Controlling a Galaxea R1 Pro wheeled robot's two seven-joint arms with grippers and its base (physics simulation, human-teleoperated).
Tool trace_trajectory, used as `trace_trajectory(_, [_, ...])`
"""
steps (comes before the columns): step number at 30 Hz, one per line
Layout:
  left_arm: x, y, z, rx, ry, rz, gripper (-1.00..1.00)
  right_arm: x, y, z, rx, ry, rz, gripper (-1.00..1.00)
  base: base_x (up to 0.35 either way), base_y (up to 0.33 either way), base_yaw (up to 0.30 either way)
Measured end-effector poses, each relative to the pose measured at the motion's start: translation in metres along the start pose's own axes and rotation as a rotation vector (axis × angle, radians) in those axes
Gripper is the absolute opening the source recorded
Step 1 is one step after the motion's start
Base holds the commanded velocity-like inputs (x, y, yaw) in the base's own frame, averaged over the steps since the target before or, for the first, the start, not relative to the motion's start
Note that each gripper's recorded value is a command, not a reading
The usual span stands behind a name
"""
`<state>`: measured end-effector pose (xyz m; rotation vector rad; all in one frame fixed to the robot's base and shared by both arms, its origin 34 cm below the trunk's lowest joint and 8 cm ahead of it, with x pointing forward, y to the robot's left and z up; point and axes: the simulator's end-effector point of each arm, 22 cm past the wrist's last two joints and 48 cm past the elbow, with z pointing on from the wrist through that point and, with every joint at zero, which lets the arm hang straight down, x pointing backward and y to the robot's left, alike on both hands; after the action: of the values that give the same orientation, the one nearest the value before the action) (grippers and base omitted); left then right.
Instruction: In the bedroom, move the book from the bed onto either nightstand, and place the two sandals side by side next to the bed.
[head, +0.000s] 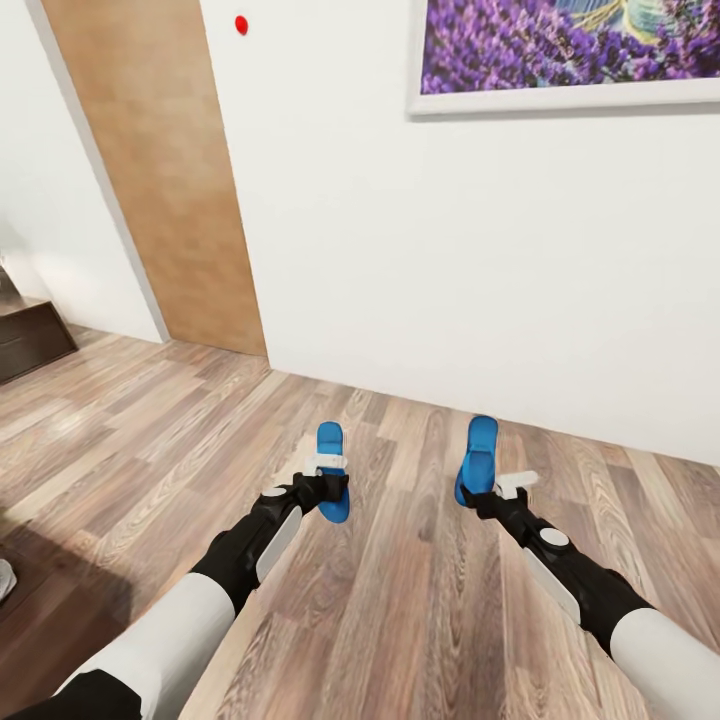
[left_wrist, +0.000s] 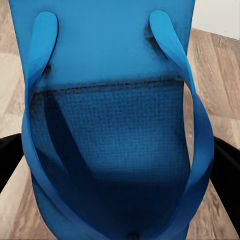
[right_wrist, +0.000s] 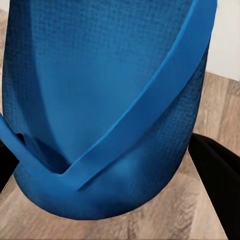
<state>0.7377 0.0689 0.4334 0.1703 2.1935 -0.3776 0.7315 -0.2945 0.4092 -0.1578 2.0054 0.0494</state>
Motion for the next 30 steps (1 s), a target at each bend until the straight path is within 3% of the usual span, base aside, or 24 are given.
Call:
trace_trajectory(10, [-0.0003,0.0007,-0.0001,0.000,-0.001,0.001,-1.00,0.0002,-0.0001,0.0000,0.000,0.000,0.000,-1.00,0.324,-0.037,0.273])
trace_trajectory(30, [-0.0001,0.0005,-0.0001,-0.001,-0.001,0.000,-1.00,0.0001,-0.0001,0.0000,0.000,0.000,0.000,-1.00,0.308,-0.133,0.273])
